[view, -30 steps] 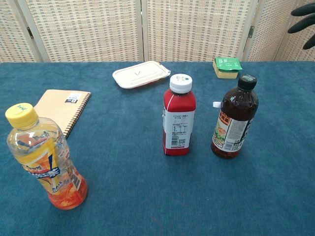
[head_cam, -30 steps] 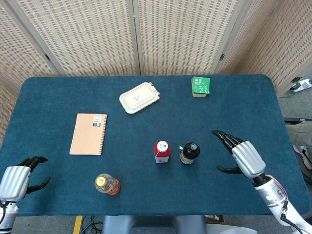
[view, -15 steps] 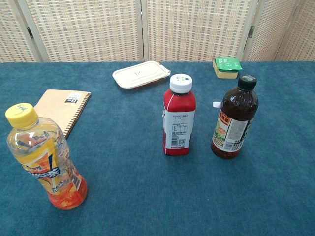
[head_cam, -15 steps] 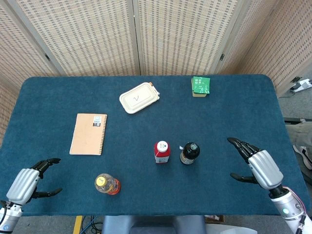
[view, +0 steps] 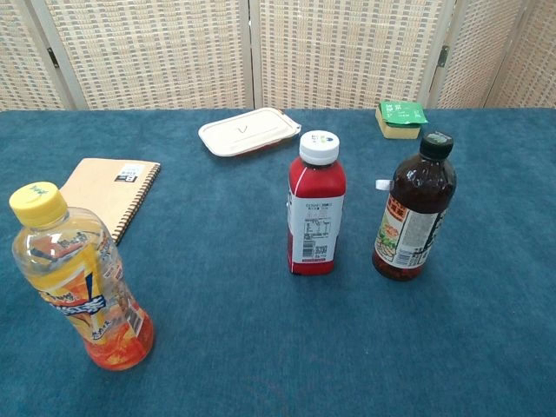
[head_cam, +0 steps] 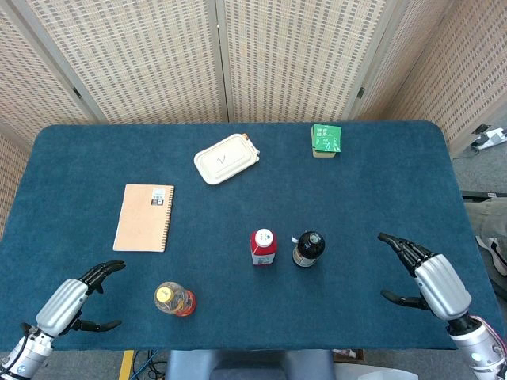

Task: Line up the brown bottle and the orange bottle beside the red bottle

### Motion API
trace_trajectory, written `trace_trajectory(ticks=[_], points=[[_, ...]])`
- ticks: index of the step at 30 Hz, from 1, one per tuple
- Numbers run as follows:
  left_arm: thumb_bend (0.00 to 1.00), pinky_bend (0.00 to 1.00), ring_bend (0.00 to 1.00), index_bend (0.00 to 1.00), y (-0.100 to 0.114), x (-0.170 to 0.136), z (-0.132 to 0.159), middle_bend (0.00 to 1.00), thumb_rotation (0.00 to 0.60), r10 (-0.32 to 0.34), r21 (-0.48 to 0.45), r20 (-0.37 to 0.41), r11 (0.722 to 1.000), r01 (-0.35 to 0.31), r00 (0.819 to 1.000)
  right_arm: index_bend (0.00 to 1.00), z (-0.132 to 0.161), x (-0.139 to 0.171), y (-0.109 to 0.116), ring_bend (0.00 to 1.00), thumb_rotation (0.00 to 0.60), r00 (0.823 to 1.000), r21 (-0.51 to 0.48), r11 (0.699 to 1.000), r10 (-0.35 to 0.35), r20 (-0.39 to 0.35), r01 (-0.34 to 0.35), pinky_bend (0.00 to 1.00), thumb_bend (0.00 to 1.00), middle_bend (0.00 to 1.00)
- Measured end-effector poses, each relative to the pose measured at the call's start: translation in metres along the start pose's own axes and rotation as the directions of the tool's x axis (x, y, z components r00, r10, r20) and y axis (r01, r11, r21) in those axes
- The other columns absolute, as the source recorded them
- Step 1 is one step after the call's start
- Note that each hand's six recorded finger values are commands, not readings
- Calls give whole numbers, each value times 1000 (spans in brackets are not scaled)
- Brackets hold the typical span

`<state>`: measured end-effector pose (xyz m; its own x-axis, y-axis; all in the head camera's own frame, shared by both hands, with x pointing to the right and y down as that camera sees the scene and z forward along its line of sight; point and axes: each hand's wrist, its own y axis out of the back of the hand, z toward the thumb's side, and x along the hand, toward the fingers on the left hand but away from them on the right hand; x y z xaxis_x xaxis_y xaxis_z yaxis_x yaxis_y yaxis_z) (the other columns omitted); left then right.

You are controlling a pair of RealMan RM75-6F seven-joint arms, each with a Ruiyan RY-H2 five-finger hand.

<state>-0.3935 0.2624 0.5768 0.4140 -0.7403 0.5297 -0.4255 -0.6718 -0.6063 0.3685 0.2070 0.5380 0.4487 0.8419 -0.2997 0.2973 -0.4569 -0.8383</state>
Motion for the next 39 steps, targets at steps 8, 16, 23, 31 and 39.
trace_trajectory(ticks=[8, 16, 23, 31, 39], points=[[38, 435, 134, 128, -15, 9, 11, 114, 600, -23, -72, 55, 997, 27, 998, 55, -6, 7, 0, 228, 600, 1000, -11, 1000, -6, 15, 6, 456, 0, 204], [39, 435, 134, 132, -26, 20, 17, 114, 600, -40, -94, 75, 994, 47, 996, 55, -5, 12, 7, 228, 600, 1000, -10, 1000, -25, 7, 25, 456, 0, 206], [39, 435, 135, 139, -36, 31, 21, 114, 600, -62, -93, 75, 993, 68, 995, 55, -4, 15, 11, 228, 600, 999, -9, 999, -38, 6, 39, 456, 0, 206], [39, 435, 139, 171, -44, 43, 32, 117, 600, -82, -120, 85, 989, 92, 993, 55, -5, 16, 14, 228, 600, 999, -12, 999, -45, 6, 45, 456, 0, 206], [39, 435, 140, 189, -51, 55, 44, 145, 600, -108, -145, 100, 982, 121, 989, 55, -6, 17, 15, 228, 600, 999, -13, 999, -46, 8, 46, 456, 0, 206]])
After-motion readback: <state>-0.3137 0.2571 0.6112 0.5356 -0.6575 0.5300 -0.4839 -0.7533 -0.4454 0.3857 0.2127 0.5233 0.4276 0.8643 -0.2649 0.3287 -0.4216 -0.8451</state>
